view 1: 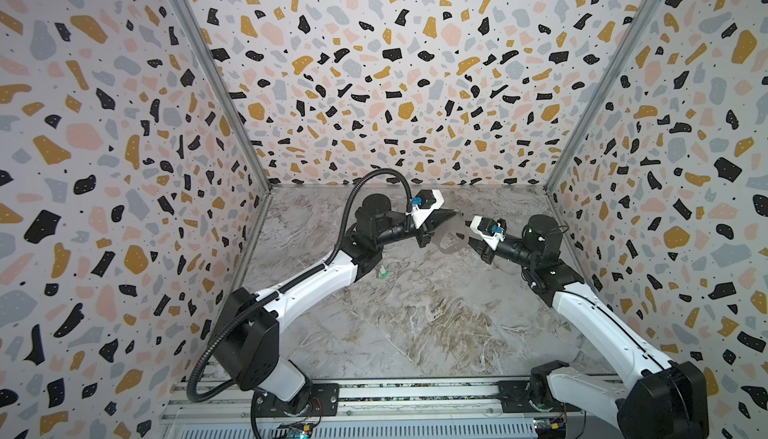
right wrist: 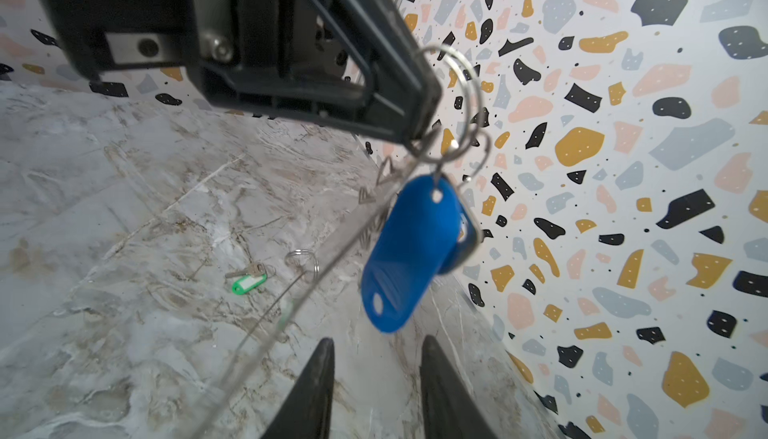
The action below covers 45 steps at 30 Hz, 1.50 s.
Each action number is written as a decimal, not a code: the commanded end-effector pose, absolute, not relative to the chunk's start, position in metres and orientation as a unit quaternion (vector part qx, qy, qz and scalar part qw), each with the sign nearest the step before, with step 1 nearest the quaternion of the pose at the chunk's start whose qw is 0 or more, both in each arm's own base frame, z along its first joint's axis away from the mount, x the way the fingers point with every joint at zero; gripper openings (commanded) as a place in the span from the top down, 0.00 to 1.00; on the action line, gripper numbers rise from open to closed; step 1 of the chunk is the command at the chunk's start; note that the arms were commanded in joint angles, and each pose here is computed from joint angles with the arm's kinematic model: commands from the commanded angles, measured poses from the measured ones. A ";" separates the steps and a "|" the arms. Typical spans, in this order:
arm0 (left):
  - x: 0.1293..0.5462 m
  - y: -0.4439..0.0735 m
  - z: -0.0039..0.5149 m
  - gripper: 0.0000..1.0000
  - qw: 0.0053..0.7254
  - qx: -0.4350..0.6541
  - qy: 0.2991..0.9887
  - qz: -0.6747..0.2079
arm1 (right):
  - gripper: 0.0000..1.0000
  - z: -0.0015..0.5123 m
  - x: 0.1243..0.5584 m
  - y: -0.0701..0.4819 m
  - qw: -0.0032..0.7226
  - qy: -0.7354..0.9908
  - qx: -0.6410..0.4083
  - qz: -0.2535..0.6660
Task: Remove the keys from the keyring
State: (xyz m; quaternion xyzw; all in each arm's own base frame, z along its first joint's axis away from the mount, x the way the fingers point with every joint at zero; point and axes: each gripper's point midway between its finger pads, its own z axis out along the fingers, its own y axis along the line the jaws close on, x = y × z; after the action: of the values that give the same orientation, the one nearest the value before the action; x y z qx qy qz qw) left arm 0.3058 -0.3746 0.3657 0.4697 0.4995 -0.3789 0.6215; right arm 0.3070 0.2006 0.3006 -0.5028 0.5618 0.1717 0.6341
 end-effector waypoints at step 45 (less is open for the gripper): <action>0.285 -0.375 0.371 1.00 0.608 0.522 0.462 -0.379 | 0.79 0.362 0.288 0.221 0.635 0.498 -0.511 0.295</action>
State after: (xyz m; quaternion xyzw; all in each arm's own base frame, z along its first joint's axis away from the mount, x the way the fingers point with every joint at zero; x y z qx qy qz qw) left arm 0.2944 -0.3769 0.3408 0.5126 0.5046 -0.3813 0.5808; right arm 0.2870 0.2208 0.3450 -0.5145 0.5044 0.3012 0.6246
